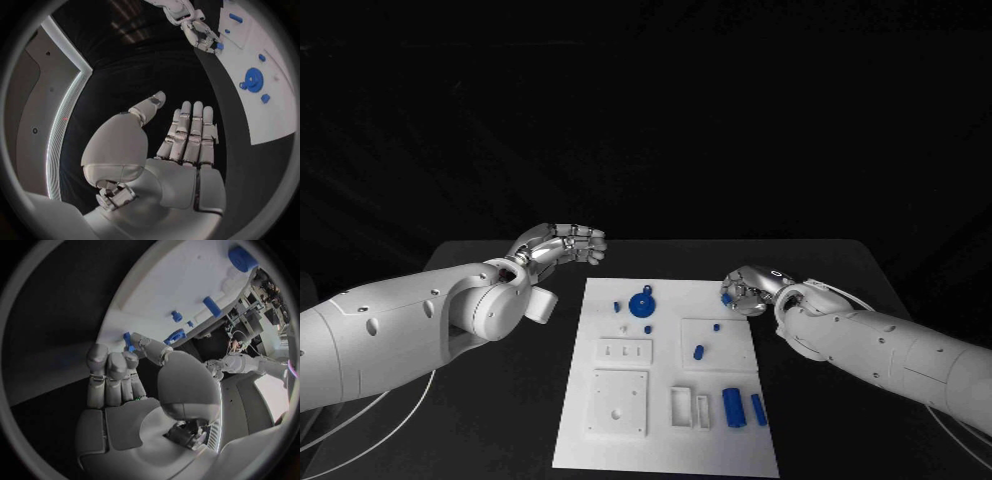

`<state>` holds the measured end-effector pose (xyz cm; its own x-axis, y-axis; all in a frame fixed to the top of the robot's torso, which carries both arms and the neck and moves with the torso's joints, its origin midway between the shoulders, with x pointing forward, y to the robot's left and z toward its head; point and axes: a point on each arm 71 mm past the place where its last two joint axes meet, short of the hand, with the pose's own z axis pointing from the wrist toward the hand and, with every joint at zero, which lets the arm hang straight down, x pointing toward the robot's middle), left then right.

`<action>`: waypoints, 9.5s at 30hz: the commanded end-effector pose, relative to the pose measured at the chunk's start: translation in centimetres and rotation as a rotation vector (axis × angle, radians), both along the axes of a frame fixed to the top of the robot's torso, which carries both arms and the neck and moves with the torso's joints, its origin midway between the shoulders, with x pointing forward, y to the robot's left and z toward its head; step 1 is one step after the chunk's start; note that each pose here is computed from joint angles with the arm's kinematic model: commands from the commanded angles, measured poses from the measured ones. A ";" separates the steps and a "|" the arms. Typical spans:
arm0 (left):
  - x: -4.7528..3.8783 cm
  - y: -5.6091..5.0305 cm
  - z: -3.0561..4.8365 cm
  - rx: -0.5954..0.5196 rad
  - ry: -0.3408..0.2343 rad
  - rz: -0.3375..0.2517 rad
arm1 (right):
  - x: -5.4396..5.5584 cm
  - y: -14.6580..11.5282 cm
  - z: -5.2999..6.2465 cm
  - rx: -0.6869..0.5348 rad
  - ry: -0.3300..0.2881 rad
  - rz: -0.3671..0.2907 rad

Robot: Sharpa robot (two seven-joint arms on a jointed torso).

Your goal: Assemble the parts on the task board

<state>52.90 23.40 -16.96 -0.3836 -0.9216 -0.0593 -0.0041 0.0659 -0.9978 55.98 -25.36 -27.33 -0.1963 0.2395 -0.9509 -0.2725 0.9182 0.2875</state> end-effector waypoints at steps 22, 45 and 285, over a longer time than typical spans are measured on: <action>-0.07 -0.2 0.09 -0.005 -0.003 -0.013 | 0.1 0.3 0.1 -0.025 -0.027 -0.005; -0.10 -0.1 0.10 -0.003 -0.004 -0.010 | -0.1 0.3 0.4 -0.007 -0.064 -0.037; -1.24 -7.3 -10.18 1.064 0.140 -0.177 | 2.0 -0.1 13.2 0.621 0.011 -0.128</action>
<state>51.55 16.17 -27.17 -0.5935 -0.3702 -0.7147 -0.0431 0.9013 -0.4311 58.05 -25.78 -14.22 -0.1279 0.7676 -0.6280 -0.1511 0.6108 0.7773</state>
